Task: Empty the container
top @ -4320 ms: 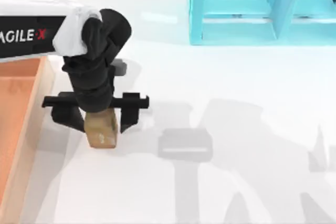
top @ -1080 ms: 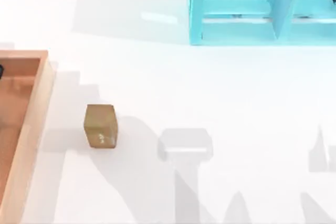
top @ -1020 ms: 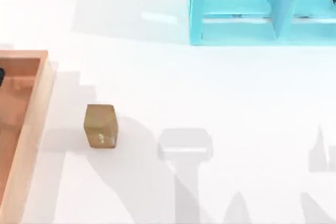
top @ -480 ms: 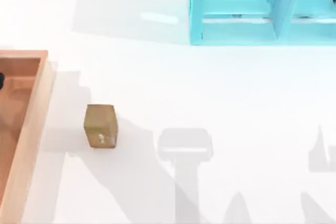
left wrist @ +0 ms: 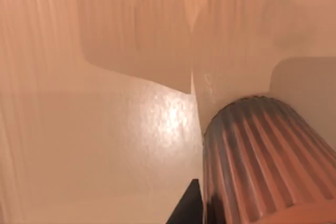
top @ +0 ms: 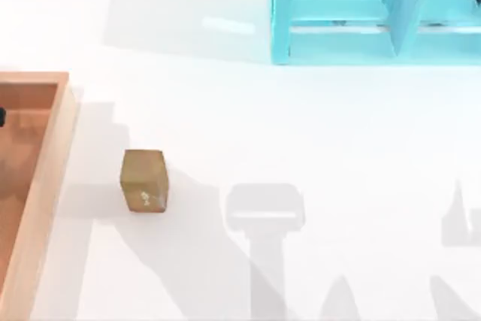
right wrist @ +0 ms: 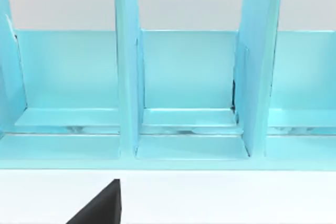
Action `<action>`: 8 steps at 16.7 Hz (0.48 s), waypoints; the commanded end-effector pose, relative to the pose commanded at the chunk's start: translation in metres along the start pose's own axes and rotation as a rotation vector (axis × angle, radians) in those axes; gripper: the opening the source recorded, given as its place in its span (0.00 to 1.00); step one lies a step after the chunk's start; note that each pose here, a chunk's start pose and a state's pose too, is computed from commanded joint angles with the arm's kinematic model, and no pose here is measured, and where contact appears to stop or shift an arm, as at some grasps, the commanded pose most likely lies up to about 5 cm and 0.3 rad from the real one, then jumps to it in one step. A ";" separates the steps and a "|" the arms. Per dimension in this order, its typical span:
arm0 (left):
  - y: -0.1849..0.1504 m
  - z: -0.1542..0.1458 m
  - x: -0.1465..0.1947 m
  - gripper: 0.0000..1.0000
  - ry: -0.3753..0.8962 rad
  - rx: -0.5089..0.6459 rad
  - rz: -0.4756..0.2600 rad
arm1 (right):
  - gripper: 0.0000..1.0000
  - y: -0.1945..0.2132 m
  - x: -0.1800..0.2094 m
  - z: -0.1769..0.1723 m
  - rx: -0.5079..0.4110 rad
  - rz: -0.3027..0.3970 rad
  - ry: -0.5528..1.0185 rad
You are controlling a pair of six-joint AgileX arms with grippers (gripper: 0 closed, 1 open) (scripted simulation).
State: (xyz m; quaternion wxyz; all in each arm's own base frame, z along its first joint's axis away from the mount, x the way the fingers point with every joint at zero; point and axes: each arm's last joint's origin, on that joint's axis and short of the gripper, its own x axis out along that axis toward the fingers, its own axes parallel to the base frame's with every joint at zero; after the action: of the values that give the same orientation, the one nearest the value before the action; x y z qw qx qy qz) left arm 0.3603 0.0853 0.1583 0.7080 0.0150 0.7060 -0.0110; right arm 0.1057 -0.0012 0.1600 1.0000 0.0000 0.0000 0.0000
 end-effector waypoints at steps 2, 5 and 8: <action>0.000 0.000 0.000 0.02 0.000 0.000 0.000 | 1.00 0.000 0.000 0.000 0.000 0.000 0.000; 0.000 0.000 0.000 0.00 0.000 0.000 0.000 | 1.00 0.000 0.000 0.000 0.000 0.000 0.000; 0.000 0.000 0.000 0.00 0.000 0.000 0.000 | 1.00 0.000 0.000 0.000 0.000 0.000 0.000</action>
State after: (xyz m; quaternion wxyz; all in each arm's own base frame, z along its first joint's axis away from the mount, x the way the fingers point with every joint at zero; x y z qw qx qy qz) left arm 0.3603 0.0853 0.1583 0.7080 0.0150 0.7060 -0.0110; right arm 0.1057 -0.0012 0.1600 1.0000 0.0000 0.0000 0.0000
